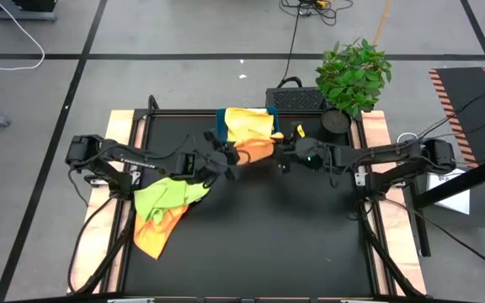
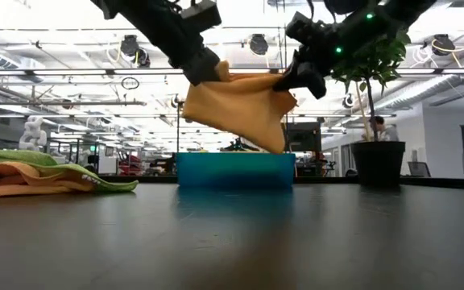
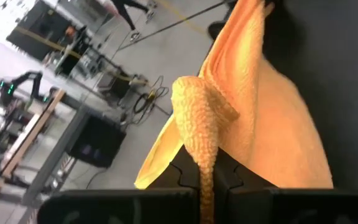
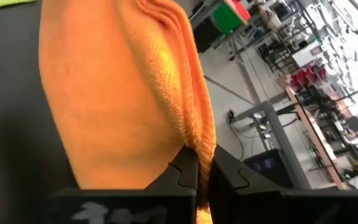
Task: Fold microfiber towels
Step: Stack the right orange microfiber cloth on top of the yellow microfiber cloth in the blue bin
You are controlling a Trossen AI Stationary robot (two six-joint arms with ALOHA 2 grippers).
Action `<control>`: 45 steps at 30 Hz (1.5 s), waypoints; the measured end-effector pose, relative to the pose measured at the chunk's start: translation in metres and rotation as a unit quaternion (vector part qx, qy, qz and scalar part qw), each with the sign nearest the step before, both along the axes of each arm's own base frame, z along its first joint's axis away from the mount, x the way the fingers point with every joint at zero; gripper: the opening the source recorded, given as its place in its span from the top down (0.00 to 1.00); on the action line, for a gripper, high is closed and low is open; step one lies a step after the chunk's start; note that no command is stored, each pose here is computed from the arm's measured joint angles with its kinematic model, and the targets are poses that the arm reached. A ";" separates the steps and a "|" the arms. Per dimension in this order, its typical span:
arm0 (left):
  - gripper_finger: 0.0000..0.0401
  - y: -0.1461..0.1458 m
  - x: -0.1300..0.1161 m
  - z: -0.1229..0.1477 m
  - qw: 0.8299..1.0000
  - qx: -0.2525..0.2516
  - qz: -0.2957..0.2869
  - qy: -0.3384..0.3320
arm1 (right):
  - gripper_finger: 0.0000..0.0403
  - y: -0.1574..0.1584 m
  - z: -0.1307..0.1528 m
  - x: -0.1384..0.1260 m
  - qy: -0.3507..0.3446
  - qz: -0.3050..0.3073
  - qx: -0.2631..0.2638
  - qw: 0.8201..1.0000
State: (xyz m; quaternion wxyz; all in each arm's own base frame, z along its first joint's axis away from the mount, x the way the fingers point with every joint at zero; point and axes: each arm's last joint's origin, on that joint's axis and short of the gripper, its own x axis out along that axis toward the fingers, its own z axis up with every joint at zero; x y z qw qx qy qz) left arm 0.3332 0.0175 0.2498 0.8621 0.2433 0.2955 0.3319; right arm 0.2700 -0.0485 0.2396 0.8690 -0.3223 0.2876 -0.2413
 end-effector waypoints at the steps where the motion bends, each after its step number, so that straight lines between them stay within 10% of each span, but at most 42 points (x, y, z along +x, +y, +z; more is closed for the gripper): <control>1: 1.00 0.005 0.000 0.000 1.000 -0.002 0.005 -0.003 | 1.00 -0.004 0.003 0.001 0.000 -0.004 -0.003 1.000; 16: 1.00 0.090 -0.038 -0.025 0.979 -0.071 -0.076 -0.176 | 1.00 -0.060 0.013 -0.005 -0.013 0.005 0.048 0.999; 28: 1.00 0.119 -0.046 -0.066 0.981 -0.117 -0.046 -0.150 | 1.00 -0.095 -0.036 0.016 0.022 -0.018 0.065 0.997; 45: 1.00 0.136 -0.047 -0.067 0.972 -0.117 -0.035 -0.199 | 1.00 -0.103 -0.034 0.013 0.013 -0.052 0.048 0.997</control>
